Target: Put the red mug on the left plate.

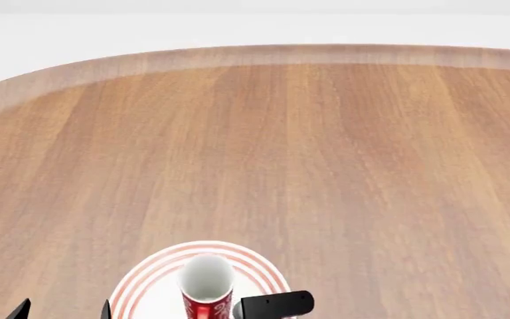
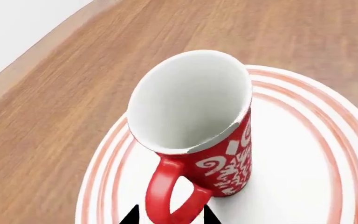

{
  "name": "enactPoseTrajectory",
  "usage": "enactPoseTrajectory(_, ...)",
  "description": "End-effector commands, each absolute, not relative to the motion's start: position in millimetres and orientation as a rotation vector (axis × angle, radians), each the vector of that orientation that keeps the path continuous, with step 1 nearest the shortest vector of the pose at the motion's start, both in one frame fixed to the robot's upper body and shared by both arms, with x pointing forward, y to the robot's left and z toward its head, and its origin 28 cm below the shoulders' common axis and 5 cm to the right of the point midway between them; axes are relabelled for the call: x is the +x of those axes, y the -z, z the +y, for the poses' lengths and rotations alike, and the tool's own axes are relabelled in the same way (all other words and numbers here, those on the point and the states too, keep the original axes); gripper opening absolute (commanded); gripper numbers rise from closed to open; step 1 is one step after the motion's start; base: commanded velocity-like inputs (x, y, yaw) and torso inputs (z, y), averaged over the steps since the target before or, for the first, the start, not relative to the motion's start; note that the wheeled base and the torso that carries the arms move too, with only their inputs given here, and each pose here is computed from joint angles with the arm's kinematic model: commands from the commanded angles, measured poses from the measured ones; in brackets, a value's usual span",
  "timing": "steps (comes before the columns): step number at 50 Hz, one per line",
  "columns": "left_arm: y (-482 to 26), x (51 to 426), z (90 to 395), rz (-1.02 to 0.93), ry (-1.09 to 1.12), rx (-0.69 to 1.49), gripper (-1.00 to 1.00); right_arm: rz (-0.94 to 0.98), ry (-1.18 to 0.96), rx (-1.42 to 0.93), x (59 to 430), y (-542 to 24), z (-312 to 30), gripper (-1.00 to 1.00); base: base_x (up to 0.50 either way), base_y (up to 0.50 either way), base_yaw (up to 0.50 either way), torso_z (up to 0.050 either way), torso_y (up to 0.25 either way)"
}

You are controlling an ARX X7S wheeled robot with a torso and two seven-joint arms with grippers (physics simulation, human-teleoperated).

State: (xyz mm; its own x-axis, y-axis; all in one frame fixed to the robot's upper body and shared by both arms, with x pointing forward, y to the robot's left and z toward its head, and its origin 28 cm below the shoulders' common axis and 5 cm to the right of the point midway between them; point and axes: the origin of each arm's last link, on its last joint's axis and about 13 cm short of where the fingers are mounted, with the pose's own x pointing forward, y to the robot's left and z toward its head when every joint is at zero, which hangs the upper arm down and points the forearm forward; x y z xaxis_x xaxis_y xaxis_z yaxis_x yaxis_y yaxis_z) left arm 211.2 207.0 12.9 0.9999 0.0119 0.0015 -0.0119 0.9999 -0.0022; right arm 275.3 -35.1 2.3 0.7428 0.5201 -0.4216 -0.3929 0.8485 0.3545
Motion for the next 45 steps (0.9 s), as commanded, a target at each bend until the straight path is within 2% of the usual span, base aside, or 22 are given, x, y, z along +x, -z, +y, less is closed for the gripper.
enactPoseTrajectory(1,-12.9,211.2,207.0,-0.002,-0.012,-0.002,1.0,0.549,-0.494,0.249,275.8,-0.5,-34.6,1.0,0.0,0.0,0.0,0.0,0.0)
enactPoseTrajectory(20,-13.4,210.8,207.2,-0.002,-0.013,-0.003,1.0,0.538,-0.499,0.254,273.5,-5.0,-34.4,1.0,0.0,0.0,0.0,0.0,0.0)
enactPoseTrajectory(33,-19.7,207.5,209.1,-0.033,-0.031,0.021,1.0,0.429,-0.518,0.258,263.6,-41.1,-35.3,1.0,0.0,0.0,0.0,0.0,0.0)
enactPoseTrajectory(45,-48.4,199.5,207.6,-0.112,-0.016,0.004,1.0,0.332,-0.541,0.247,252.2,-74.2,-35.1,1.0,0.0,0.0,0.0,0.0,0.0)
